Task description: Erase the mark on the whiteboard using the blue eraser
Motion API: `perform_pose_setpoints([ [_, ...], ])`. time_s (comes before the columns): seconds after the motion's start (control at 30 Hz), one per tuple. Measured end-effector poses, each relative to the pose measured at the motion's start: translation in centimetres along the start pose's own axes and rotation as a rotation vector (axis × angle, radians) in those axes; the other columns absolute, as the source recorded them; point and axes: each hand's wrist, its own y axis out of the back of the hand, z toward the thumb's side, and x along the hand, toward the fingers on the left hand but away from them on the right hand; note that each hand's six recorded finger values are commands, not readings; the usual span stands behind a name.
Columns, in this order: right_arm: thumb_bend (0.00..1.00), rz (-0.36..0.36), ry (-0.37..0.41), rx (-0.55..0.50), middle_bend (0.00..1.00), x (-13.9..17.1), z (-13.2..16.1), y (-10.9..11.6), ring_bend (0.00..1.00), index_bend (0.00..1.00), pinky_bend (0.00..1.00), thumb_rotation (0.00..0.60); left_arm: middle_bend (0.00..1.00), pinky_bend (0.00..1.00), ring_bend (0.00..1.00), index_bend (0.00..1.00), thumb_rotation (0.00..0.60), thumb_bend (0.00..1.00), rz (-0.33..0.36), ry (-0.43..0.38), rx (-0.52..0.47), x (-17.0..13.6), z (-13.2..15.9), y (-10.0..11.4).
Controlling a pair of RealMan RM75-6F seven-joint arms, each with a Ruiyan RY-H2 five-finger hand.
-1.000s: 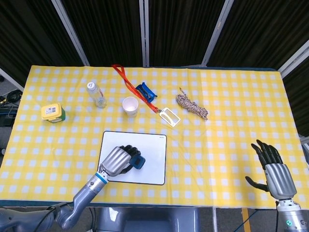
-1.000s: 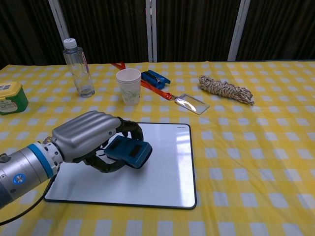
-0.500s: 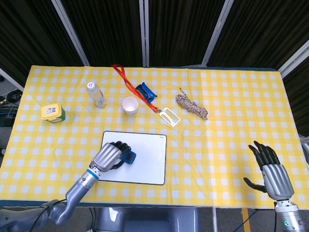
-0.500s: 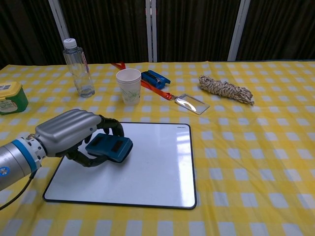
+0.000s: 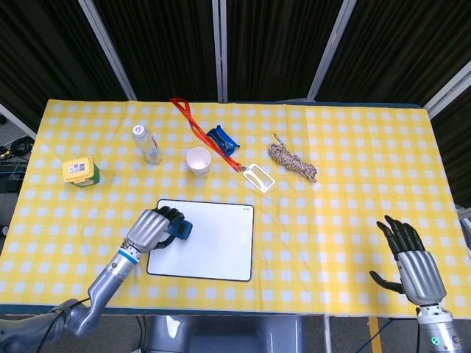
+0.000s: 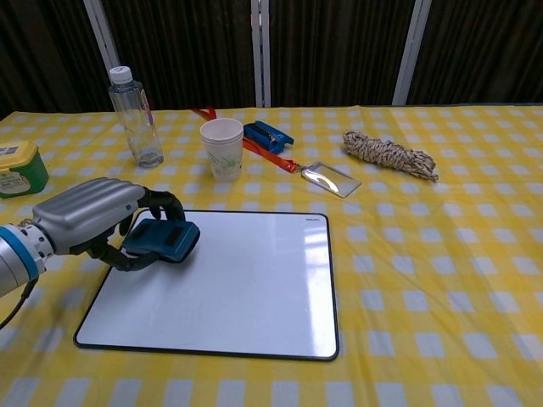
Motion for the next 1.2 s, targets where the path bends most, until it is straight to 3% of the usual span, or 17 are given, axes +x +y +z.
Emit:
perform_pose_setpoints([
  [0.47,0.07,-0.005,-0.001,-0.003,0.0,-0.1,-0.1,0.2,0.0,0.01,0.0,0.6,0.61,0.53,0.58,0.8,0.6,0.65,-0.027,-0.13,-0.06,1.6,8.3,-1.3],
  [0.63,0.07,0.0,0.002,-0.002,0.0,0.0,-0.1,0.1,0.0,0.01,0.0,0.6,0.61,0.53,0.58,0.79,0.6,0.65,-0.04,-0.143,-0.059,1.9,9.6,-1.8],
  [0.8,0.07,0.003,0.002,0.0,0.0,0.0,-0.1,-0.1,0.0,0.01,0.0,0.6,0.61,0.53,0.58,0.79,0.6,0.65,-0.041,-0.108,-0.042,2.1,8.3,-1.8],
  [1.2,0.07,0.009,0.007,0.01,0.0,0.1,0.2,-0.4,0.0,0.01,0.0,0.6,0.61,0.53,0.58,0.79,0.6,0.65,-0.031,0.03,-0.007,1.3,1.0,-1.1],
])
